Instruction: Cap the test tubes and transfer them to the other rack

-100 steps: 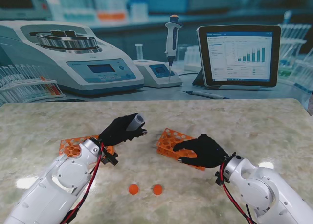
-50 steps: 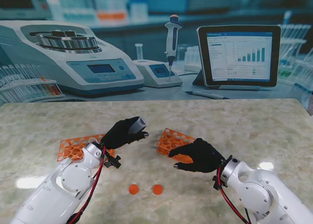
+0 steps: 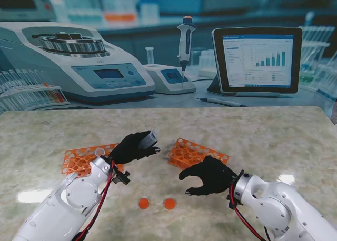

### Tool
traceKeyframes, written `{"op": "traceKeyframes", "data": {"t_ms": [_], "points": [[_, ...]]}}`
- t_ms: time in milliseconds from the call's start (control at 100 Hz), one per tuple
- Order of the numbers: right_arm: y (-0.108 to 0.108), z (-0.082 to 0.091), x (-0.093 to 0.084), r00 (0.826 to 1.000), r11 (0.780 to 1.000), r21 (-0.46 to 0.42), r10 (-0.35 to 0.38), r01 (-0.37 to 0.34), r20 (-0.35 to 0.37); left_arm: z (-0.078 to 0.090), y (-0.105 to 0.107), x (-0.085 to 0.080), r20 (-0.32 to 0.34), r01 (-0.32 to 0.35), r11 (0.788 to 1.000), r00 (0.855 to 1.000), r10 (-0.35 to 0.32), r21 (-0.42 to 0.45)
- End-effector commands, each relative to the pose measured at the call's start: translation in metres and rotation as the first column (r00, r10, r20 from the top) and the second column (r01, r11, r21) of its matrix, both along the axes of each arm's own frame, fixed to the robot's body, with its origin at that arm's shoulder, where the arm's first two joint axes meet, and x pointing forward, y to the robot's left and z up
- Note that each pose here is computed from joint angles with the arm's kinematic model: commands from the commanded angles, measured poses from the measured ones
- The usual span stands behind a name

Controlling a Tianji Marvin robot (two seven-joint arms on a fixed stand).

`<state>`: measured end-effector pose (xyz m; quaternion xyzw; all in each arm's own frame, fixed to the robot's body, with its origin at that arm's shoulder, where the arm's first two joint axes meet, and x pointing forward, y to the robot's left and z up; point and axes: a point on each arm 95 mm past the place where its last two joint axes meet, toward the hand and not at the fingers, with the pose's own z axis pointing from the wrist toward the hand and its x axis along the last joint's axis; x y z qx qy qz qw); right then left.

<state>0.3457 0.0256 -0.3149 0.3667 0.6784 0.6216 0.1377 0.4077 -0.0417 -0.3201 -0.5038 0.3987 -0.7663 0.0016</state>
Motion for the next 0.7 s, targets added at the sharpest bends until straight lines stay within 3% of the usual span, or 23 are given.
{"op": "traceKeyframes", "data": {"t_ms": [0, 690], "points": [[0.005, -0.003, -0.002, 1.000, 1.000, -0.011, 0.023, -0.023, -0.011, 0.000, 0.000, -0.001, -0.011, 0.005, 1.000, 1.000, -0.005, -0.001], [0.032, -0.022, 0.003, 0.993, 0.986, -0.124, 0.119, -0.116, 0.019, 0.000, -0.004, -0.001, -0.051, 0.070, 0.997, 0.996, -0.069, 0.020]]}}
